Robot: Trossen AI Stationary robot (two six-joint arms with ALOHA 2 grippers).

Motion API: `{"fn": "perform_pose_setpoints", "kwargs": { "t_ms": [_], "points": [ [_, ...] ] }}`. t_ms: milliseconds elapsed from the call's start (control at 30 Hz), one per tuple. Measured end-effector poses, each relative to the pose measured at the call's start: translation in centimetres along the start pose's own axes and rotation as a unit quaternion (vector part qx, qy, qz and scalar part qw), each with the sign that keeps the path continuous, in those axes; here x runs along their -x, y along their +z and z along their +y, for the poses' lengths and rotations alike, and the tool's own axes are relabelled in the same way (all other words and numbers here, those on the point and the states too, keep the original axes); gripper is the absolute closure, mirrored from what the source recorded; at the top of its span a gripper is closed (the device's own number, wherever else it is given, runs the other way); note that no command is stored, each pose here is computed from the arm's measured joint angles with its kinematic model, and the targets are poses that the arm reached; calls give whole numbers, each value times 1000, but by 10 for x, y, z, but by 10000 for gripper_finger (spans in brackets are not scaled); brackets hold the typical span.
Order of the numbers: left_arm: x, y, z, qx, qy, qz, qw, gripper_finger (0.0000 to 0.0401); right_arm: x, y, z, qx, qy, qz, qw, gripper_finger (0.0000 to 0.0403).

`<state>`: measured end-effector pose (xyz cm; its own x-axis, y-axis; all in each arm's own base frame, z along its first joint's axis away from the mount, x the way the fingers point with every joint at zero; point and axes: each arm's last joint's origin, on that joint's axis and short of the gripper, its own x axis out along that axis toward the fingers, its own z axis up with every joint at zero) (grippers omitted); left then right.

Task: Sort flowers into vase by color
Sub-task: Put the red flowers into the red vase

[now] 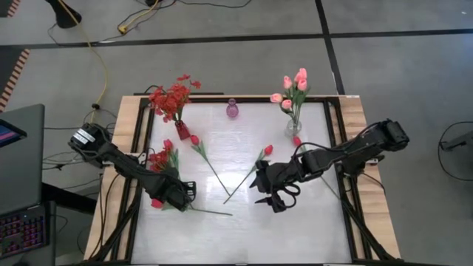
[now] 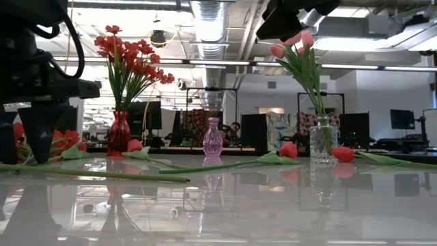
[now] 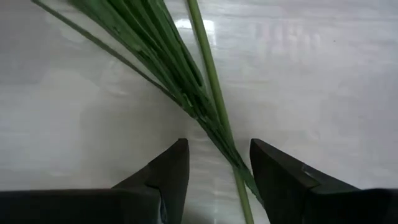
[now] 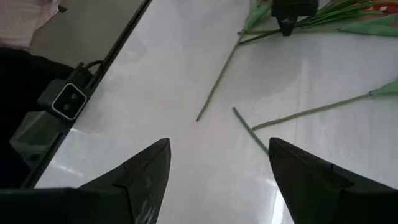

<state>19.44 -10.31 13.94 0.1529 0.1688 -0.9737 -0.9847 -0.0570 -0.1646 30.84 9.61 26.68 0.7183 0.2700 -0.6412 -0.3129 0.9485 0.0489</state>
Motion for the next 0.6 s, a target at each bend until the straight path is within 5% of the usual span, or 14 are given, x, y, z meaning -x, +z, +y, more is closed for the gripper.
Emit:
{"fn": "perform_pose_setpoints", "kwargs": {
  "t_ms": [433,600],
  "points": [
    [3,4,1,-9,-16,-23,1000,383,0,-1,-8,-9,-10,-4,1000,104],
    [8,7,1,-6,-33,-31,999,395,-5,-12,-9,-11,-10,15,1000,104]
  ]
}}
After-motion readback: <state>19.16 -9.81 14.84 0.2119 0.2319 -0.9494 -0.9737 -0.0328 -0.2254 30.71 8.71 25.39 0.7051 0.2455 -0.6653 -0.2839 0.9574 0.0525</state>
